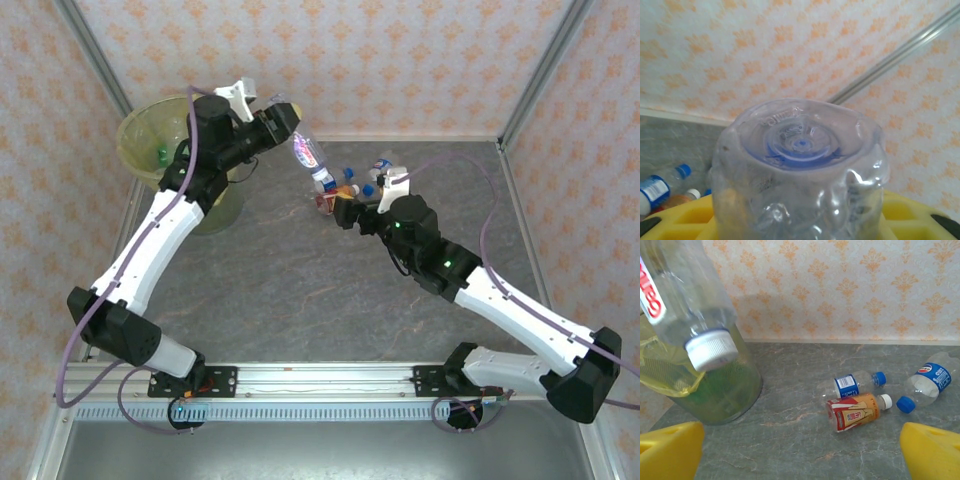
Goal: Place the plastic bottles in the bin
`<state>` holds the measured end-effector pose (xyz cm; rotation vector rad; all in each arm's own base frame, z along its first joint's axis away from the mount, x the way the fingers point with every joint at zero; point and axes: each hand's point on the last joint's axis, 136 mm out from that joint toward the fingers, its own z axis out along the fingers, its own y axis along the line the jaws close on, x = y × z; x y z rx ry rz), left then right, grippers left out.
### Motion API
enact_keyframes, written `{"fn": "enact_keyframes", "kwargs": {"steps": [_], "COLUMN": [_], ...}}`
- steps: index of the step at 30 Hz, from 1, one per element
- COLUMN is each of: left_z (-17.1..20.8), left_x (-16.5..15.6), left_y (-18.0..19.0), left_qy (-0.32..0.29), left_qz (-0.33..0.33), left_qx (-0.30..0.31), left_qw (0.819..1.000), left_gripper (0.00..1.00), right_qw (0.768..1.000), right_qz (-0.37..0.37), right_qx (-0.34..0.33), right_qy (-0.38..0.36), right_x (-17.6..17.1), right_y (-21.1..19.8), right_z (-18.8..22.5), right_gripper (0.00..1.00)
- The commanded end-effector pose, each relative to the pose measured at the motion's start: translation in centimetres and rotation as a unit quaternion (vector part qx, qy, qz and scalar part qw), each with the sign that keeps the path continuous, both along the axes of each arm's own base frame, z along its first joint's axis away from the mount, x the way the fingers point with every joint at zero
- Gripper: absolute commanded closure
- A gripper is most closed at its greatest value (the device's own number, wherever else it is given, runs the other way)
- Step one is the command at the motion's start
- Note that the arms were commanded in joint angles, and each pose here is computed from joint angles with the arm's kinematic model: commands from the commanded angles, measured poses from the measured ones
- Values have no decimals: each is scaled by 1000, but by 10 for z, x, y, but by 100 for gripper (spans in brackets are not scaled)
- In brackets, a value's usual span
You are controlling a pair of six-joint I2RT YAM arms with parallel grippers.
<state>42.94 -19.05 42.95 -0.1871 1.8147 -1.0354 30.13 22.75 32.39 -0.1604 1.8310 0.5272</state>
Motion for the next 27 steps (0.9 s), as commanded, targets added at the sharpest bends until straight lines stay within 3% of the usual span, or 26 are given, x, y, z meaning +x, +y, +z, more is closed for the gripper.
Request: {"fn": "enact_keyframes", "kwargs": {"steps": [1, 11, 21, 27], "left_z": [12, 25, 20, 10], "left_x": [-3, -1, -10, -9], "left_y": [28, 121, 243, 285], "left_qy": [-14, -17, -1, 6], "left_qz": [49, 184, 345, 393], "left_qx": [23, 29, 4, -12], "left_qw": [998, 982, 939, 919], "left_gripper": [51, 51, 51, 51], "right_qw": [999, 997, 995, 994], "right_qz": [7, 20, 38, 50], "right_qx": [31, 54, 74, 76], "right_qy": [-28, -42, -48, -53], "right_x": [-3, -7, -6, -4], "right_y": [1, 4, 14, 21], "right_z": [20, 42, 63, 69], "right_gripper": [0, 0, 0, 0]}}
